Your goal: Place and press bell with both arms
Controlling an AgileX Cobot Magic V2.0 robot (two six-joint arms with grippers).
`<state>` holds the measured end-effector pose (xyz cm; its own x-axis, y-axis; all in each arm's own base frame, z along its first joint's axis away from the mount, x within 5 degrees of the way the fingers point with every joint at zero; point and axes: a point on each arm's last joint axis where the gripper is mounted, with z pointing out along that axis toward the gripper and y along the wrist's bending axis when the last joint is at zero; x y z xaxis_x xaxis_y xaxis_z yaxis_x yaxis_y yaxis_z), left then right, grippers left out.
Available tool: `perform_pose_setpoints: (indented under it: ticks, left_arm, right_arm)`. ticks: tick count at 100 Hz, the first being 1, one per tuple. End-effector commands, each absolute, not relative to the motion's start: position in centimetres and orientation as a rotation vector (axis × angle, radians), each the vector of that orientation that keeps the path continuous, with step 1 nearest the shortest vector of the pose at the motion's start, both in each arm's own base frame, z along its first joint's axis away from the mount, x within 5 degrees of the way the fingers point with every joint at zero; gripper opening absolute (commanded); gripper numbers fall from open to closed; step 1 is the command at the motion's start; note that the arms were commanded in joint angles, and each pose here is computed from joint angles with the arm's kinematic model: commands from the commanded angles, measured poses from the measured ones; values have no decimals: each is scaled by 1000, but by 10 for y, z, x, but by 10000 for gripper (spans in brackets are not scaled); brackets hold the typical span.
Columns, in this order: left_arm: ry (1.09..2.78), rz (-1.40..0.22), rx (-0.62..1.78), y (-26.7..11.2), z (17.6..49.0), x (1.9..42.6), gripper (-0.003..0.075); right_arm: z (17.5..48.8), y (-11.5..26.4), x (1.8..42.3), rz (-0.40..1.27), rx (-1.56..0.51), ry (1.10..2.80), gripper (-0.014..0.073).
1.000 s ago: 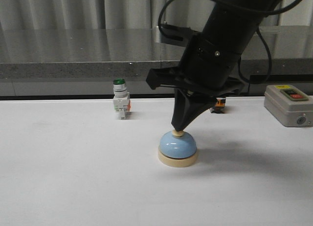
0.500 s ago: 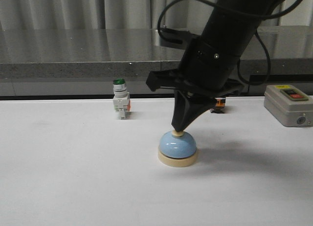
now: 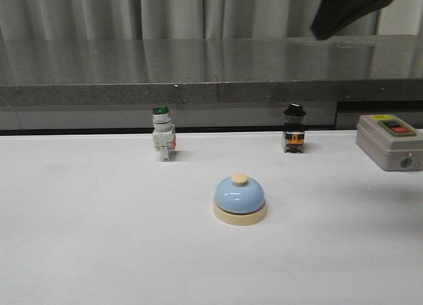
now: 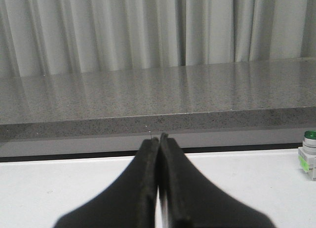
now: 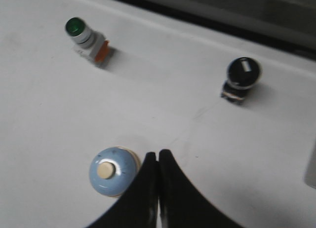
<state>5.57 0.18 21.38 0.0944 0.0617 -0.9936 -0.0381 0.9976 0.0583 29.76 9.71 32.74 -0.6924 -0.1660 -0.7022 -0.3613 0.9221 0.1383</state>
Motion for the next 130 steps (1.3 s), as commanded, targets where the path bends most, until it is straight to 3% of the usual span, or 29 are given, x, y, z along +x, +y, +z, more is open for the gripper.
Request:
perform_pose_setpoints:
  ticks: [1, 28, 70, 130]
  left_arm:
    - [1407, 59, 6, 2, 208, 55, -20]
    - [1407, 59, 6, 2, 208, 55, -20]
    - [1407, 59, 6, 2, 208, 55, -20]
    - [1407, 59, 6, 2, 208, 55, -20]
  right_arm:
    - [359, 73, 276, 298, -298, 2188, -60]
    - [362, 30, 202, 211, -144, 2032, -60]
    - [337, 20, 101, 199, -136, 1850, -60]
    - [338, 19, 89, 200, -142, 1820, -60]
